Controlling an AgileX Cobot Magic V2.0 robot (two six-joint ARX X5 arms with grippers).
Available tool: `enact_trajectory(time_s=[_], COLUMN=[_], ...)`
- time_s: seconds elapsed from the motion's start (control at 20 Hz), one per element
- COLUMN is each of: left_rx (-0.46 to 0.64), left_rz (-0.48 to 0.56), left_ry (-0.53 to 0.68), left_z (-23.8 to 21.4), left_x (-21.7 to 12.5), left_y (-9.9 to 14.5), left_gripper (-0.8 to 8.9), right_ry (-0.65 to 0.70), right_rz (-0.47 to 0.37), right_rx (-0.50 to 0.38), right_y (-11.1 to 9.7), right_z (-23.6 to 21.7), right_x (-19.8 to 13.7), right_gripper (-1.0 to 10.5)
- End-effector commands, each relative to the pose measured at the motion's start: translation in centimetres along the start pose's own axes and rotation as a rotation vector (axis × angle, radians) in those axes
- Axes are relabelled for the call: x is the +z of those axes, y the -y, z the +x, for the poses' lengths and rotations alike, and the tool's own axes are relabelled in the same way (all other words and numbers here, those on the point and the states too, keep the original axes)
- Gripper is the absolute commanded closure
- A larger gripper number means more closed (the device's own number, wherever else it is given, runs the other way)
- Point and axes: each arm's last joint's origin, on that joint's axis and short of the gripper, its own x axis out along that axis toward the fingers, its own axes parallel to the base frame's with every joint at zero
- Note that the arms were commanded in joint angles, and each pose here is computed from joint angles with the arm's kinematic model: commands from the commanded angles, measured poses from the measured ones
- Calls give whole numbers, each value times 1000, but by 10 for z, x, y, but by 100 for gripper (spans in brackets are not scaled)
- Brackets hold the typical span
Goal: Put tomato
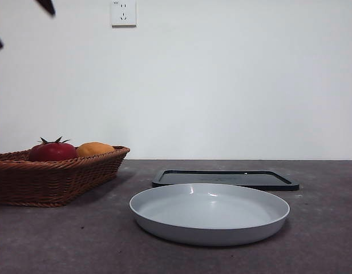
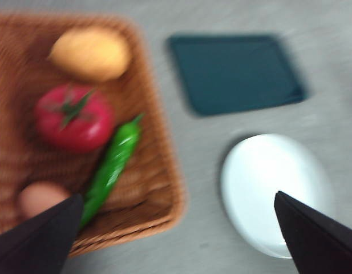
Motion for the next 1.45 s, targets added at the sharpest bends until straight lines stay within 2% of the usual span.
enact_trajectory(time_s=[0.05, 0.3, 0.55, 0.8, 1.25, 1.35, 1.45], left_rx=[59, 196, 210, 211, 243, 243, 269], left_rz=[-15, 15, 17, 14, 6, 1, 6], left_ry=[-49, -182, -267, -284, -374, -397, -398], left_z=[21, 81, 143, 185, 232, 236, 235], left_x=[8, 22, 47, 61, 49, 46, 46], left_y=[-8, -32, -52, -66, -85, -86, -86], left_gripper=[66, 65, 66, 66, 77, 164, 390], right_ry=[25, 25, 24, 24, 24, 24, 24], right_rz=[-17, -17, -17, -16, -16, -16, -16], right_rx=[5, 7, 11, 12, 12, 12, 12], right_y=[-2, -2, -2, -2, -2, -2, -2], right_z=[-3, -3, -3, -3, -3, -3, -3], right_x=[6, 6, 6, 6, 6, 6, 6], right_gripper=[249, 249, 249, 249, 249, 249, 249])
